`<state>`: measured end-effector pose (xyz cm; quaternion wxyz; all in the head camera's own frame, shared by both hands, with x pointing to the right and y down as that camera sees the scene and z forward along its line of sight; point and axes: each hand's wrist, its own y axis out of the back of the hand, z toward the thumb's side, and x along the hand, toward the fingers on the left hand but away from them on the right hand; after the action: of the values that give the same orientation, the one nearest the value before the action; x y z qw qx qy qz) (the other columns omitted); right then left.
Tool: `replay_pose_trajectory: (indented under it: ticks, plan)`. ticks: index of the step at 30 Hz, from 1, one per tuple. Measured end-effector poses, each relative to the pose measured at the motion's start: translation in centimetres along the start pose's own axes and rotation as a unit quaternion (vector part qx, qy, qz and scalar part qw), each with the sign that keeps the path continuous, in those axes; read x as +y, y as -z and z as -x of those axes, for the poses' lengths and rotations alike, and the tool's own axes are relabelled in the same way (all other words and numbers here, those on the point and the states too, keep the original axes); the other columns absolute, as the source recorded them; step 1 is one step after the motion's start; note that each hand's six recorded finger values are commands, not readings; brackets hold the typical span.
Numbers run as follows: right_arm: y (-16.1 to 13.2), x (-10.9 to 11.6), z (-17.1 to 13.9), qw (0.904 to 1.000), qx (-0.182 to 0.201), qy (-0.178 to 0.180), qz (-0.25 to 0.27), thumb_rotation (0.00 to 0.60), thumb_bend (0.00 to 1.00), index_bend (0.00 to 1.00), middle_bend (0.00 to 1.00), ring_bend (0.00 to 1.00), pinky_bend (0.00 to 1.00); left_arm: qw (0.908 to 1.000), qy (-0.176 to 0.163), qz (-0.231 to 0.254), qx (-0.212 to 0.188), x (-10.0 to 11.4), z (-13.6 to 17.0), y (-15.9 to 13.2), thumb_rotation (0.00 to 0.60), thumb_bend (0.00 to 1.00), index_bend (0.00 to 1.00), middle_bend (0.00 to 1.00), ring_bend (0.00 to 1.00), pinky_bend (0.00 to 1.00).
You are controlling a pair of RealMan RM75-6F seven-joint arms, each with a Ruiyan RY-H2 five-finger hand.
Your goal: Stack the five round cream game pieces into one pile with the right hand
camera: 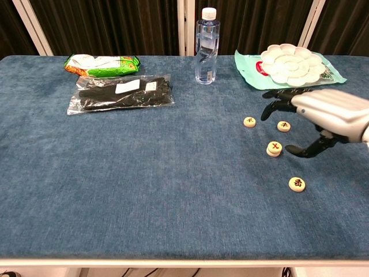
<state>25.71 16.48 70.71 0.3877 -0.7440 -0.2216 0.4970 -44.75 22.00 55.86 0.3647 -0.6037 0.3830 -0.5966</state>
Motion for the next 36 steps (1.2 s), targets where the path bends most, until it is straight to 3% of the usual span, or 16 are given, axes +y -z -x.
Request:
replay_pose_trajectory:
  ticks: [5, 11, 18, 36]
  plan:
    - [-0.3, 1.0, -2.2, 0.9991, 0.036, 0.003, -0.024, 0.6, 0.27, 0.23, 0.0, 0.0, 0.0, 1.0, -0.001, 0.001, 0.0, 0.0, 0.0, 0.0, 0.6, 0.19, 0.04, 0.0, 0.0, 0.0]
    - [-0.6, 0.0, -5.3, 0.9948, 0.08, -0.02, -0.06, 0.6, 0.26, 0.26, 0.0, 0.0, 0.0, 1.0, -0.001, -0.001, 0.002, 0.0, 0.0, -0.1, 0.6, 0.19, 0.04, 0.0, 0.0, 0.0]
    - [-0.7, -1.8, -6.1, 0.9938, 0.085, -0.035, -0.064, 0.6, 0.26, 0.3, 0.0, 0.0, 0.0, 1.0, -0.003, -0.001, 0.002, 0.1, 0.1, -0.1, 0.6, 0.19, 0.04, 0.0, 0.0, 0.0]
    - [-0.1, -3.9, -5.4, 0.9964, 0.057, -0.036, -0.051, 0.6, 0.26, 0.38, 0.0, 0.0, 0.0, 1.0, -0.003, 0.003, 0.003, 0.2, 0.2, 0.0, 0.6, 0.19, 0.04, 0.0, 0.0, 0.0]
